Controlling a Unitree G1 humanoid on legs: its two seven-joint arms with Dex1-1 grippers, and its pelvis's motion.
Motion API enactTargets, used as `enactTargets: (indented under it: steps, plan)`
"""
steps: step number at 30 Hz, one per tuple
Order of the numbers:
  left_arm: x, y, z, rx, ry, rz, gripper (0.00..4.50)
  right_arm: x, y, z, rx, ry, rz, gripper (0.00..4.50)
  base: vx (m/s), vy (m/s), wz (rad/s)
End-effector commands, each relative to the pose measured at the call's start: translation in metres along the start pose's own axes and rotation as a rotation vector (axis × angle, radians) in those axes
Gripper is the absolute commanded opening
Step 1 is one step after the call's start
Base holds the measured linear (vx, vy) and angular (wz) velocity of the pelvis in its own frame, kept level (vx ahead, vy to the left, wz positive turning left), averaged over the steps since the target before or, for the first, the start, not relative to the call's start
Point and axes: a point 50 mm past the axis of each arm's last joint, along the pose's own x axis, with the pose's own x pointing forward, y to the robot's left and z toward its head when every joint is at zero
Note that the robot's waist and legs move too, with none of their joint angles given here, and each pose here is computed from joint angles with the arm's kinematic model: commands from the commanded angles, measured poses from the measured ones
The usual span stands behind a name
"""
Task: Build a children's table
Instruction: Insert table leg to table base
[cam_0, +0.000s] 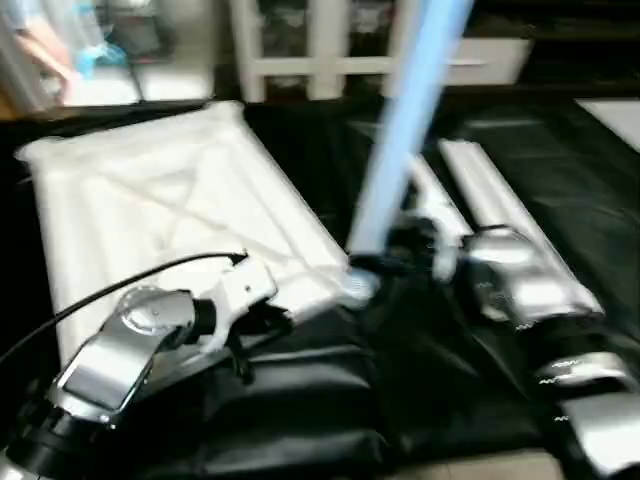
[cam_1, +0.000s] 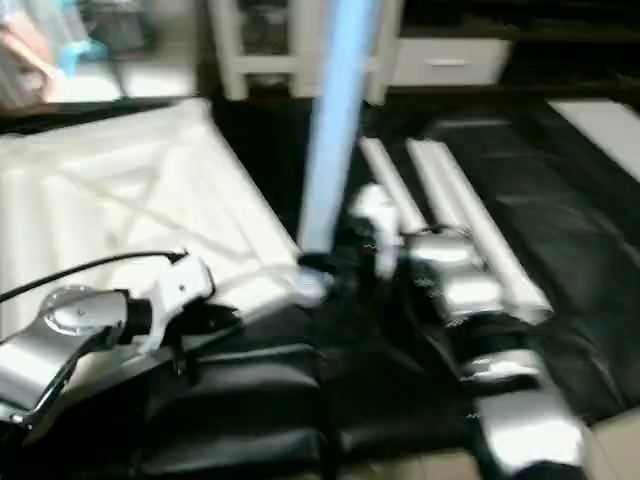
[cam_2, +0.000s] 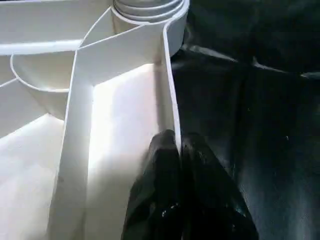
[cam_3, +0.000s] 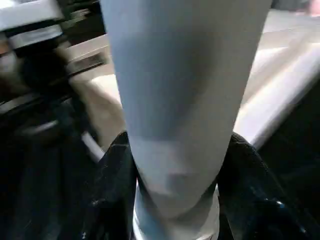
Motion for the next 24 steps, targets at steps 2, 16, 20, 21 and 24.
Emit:
enactTargets:
  steps: [2, 16, 20, 21, 24]
  plan:
    - [0.004, -0.008, 0.003, 0.026, -0.018, -0.137, 0.0, -0.024, 0.008, -0.033, 0.188, 0.095, 0.036, 1.85, 0.089, 0.016, 0.04]
    - [0.009, -0.018, 0.001, 0.034, -0.038, -0.191, 0.0, -0.035, 0.024, -0.07, 0.232, 0.169, 0.041, 1.85, 0.008, 0.002, 0.0]
    - [0.01, -0.016, 0.0, 0.042, -0.029, -0.162, 0.0, -0.028, 0.022, -0.077, 0.192, 0.198, -0.067, 1.85, 0.0, 0.0, 0.0]
    - [0.011, -0.015, -0.001, 0.045, -0.024, -0.152, 0.0, -0.023, 0.021, -0.079, 0.186, 0.191, -0.115, 1.85, 0.0, 0.0, 0.0]
    - [0.012, -0.015, -0.001, 0.044, -0.021, -0.145, 0.0, -0.018, 0.022, -0.083, 0.195, 0.19, -0.167, 1.85, 0.0, 0.0, 0.0]
